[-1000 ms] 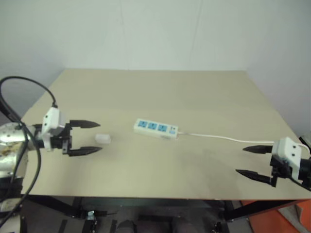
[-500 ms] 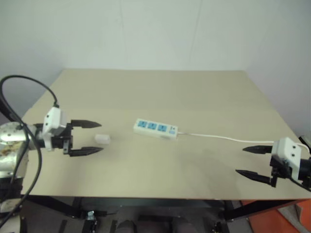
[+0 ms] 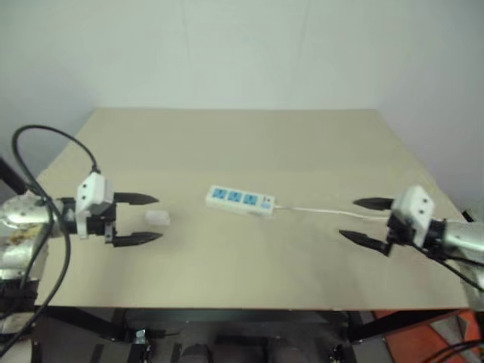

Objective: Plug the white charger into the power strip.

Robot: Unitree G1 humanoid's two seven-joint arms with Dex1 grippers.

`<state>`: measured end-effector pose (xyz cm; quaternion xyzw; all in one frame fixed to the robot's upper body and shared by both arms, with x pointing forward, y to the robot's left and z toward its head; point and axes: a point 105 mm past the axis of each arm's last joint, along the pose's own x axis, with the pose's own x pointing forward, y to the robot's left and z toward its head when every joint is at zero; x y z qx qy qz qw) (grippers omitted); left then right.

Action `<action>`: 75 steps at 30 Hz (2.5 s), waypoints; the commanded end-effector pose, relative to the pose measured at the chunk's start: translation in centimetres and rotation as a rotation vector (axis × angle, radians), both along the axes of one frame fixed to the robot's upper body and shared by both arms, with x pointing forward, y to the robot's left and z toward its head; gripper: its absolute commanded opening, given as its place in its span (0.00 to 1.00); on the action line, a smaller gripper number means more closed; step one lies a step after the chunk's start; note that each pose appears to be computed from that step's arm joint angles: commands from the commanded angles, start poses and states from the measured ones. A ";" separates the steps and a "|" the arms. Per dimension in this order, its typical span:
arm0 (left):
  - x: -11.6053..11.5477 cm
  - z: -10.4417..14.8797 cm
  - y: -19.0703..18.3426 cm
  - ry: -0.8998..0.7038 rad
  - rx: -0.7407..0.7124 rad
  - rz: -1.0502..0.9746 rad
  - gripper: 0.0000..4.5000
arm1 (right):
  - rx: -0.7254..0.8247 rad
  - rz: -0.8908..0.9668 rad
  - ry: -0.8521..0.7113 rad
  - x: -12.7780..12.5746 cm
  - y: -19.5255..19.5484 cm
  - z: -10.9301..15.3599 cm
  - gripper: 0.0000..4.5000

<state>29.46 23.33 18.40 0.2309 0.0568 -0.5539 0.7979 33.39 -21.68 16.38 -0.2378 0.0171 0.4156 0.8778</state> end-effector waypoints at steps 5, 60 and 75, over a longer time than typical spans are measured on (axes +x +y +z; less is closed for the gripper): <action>0.1 0.3 -0.9 -0.022 0.112 -0.044 0.99 | -0.026 0.091 0.057 5.0 4.6 -2.3 1.00; 1.3 -1.0 -1.5 -0.024 0.155 -0.098 1.00 | 0.298 0.037 0.074 -1.9 11.5 -3.6 0.99; 1.0 -0.9 -0.9 -0.034 0.159 -0.072 1.00 | 0.272 0.049 0.128 0.2 12.6 -6.3 0.99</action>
